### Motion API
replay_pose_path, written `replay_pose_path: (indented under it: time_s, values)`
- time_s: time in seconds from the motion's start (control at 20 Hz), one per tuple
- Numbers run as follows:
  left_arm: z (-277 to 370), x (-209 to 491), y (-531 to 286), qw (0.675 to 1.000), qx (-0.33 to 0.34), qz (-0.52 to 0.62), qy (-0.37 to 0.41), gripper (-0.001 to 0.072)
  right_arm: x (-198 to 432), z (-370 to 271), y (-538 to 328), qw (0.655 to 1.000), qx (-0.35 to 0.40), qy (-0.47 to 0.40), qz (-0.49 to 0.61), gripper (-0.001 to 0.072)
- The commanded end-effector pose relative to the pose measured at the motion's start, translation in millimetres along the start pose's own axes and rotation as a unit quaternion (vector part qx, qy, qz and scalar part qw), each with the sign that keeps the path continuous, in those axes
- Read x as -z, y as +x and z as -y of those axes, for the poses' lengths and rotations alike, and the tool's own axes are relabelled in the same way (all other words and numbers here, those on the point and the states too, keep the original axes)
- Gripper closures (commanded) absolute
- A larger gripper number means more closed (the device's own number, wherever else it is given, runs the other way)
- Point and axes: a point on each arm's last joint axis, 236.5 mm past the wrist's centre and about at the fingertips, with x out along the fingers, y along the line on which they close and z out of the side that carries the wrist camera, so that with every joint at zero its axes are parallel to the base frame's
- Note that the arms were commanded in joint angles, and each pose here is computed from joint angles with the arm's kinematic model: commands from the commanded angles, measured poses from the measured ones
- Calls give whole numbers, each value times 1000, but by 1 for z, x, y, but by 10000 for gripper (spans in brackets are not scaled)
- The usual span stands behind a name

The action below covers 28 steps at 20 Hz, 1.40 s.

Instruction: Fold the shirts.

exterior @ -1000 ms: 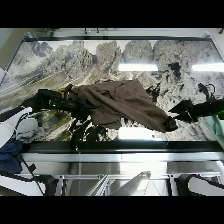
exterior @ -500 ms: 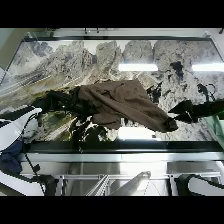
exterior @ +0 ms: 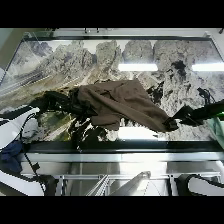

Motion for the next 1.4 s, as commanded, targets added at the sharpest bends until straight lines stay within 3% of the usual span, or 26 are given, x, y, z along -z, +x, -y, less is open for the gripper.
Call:
replay_pose_path:
  time_s: [0.0, 0.1, 0.15, 0.2, 0.25, 0.3, 0.4, 0.5, 0.6, 0.65, 0.7, 0.75, 0.9, 1.0, 1.05, 1.1, 1.15, 1.25, 1.35]
  values:
    - [5, 7, -5, 1000, 15, -15, 0, 684, 12, -17, 24, 999, -25, -7, -45, 104]
    - [5, 6, -6, 1000, 17, -15, -1, 684, 19, -31, 43, 997, -26, -21, -72, 115]
    - [5, 6, -7, 1000, 17, -15, -1, 684, 23, -37, 51, 996, -27, -25, -87, 246]
    - [4, 6, -8, 1000, 18, -15, -1, 684, 28, -44, 59, 994, -31, -39, -99, 494]
    - [6, 8, -10, 1000, 24, -19, -1, 684, 31, -53, 62, 992, -39, -55, -105, 640]
    - [9, 10, -15, 999, 32, -24, 2, 685, 34, -65, 61, 990, -58, -66, -108, 688]
    - [32, 18, -38, 997, 57, -24, 37, 685, 33, -108, 43, 981, -138, -102, -88, 688]
    - [100, 29, -88, 983, 139, 9, 122, 685, 25, -177, -12, 951, -266, -154, -16, 688]
    - [201, 69, -174, 934, 240, 56, 258, 685, 24, -262, -129, 859, -430, -243, 135, 687]
    - [235, 96, -213, 919, 219, 83, 317, 685, 39, -299, -216, 774, -498, -302, 249, 687]
    - [271, 124, -251, 900, 187, 130, 371, 685, 65, -321, -290, 691, -514, -357, 361, 686]
    - [304, 152, -284, 874, 153, 182, 425, 685, 91, -335, -340, 629, -485, -402, 457, 686]
    - [386, 242, -351, 739, 6, 330, 588, 684, 139, -356, -432, 518, -282, -395, 704, 686]
    - [413, 256, -390, 644, -132, 449, 605, 684, 179, -357, -473, 421, -173, -349, 819, 687]
    - [415, 254, -408, 619, -184, 488, 588, 683, 198, -361, -478, 381, -118, -351, 847, 688]
    - [411, 249, -416, 617, -202, 498, 576, 682, 208, -369, -472, 365, -75, -367, 852, 688]
    - [405, 242, -414, 634, -186, 485, 573, 682, 207, -376, -463, 375, -54, -385, 842, 688]
    - [386, 218, -391, 709, -84, 417, 562, 682, 179, -369, -448, 436, -59, -391, 808, 687]
    - [342, 164, -365, 796, -17, 335, 504, 682, 133, -339, -439, 516, -74, -358, 775, 687]
